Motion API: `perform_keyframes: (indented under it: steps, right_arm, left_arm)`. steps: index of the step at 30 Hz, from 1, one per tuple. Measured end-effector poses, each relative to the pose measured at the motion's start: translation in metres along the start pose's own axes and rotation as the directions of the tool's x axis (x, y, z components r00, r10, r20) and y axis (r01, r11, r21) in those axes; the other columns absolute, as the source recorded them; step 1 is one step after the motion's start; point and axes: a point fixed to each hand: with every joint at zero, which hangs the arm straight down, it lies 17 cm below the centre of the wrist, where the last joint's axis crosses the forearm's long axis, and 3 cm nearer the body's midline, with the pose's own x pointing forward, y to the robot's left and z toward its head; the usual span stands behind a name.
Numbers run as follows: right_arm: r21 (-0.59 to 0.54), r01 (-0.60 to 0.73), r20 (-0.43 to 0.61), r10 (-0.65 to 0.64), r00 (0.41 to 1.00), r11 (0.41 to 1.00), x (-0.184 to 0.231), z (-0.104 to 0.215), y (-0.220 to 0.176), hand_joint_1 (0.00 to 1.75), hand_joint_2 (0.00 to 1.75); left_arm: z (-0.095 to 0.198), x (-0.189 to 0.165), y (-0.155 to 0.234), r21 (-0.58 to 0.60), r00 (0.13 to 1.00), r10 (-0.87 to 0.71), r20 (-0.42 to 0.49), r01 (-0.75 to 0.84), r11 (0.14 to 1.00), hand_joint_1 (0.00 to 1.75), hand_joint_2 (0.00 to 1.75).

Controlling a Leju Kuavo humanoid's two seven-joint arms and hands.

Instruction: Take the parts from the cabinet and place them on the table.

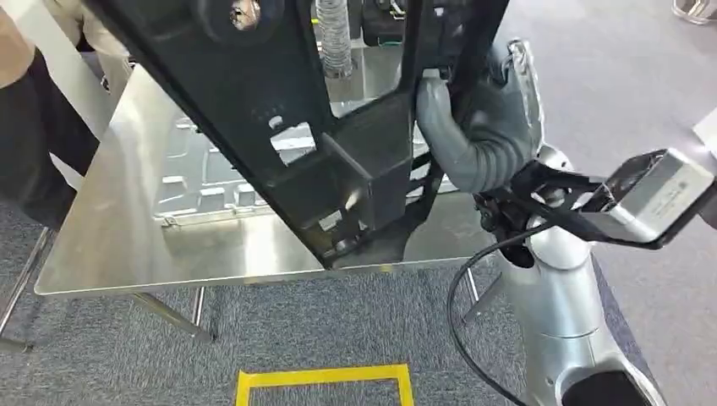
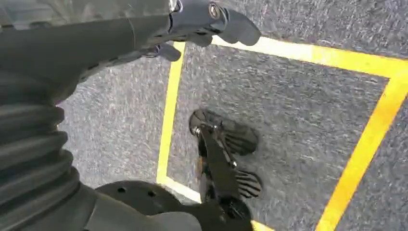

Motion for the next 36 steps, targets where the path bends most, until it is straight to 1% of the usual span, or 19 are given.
perform_keyframes:
  steps: [4,14,18,30,33,35,36]
  right_arm:
    - [-0.007,0.009,-0.026,-0.010,1.000,1.000,-0.008,0.008,0.002,1.75,1.75]
    - [-0.010,0.006,-0.027,-0.006,1.000,1.000,-0.009,0.013,0.002,1.75,1.75]
    - [-0.016,0.012,-0.047,-0.013,0.999,1.000,-0.014,0.021,0.004,1.75,1.75]
    - [-0.038,-0.010,-0.032,0.009,0.999,0.999,-0.012,0.025,-0.002,1.75,1.75]
    - [-0.052,-0.070,-0.059,0.067,0.996,0.996,-0.019,0.028,-0.008,1.75,1.75]
    - [-0.062,-0.184,-0.103,0.177,0.979,0.981,-0.029,0.030,-0.020,1.75,1.75]
    - [-0.065,-0.260,-0.126,0.251,0.960,0.963,-0.036,0.030,-0.028,1.75,1.75]
  left_arm:
    - [0.001,-0.003,0.002,0.003,1.000,-0.003,-0.005,0.003,1.000,0.00,1.75]
    - [0.001,-0.003,0.001,-0.001,1.000,-0.007,-0.006,0.007,1.000,0.00,1.75]
    - [0.001,-0.003,0.001,-0.002,1.000,-0.012,-0.005,0.012,1.000,0.00,1.75]
    - [-0.001,0.001,0.002,-0.007,1.000,-0.017,0.005,0.017,1.000,0.00,1.75]
    - [0.000,-0.001,0.004,-0.006,1.000,-0.023,0.003,0.023,1.000,0.00,1.75]
    - [-0.001,0.000,0.005,-0.005,1.000,-0.026,0.006,0.026,1.000,0.00,1.75]
    - [-0.001,0.001,0.006,-0.005,1.000,-0.027,0.008,0.027,1.000,0.00,1.75]
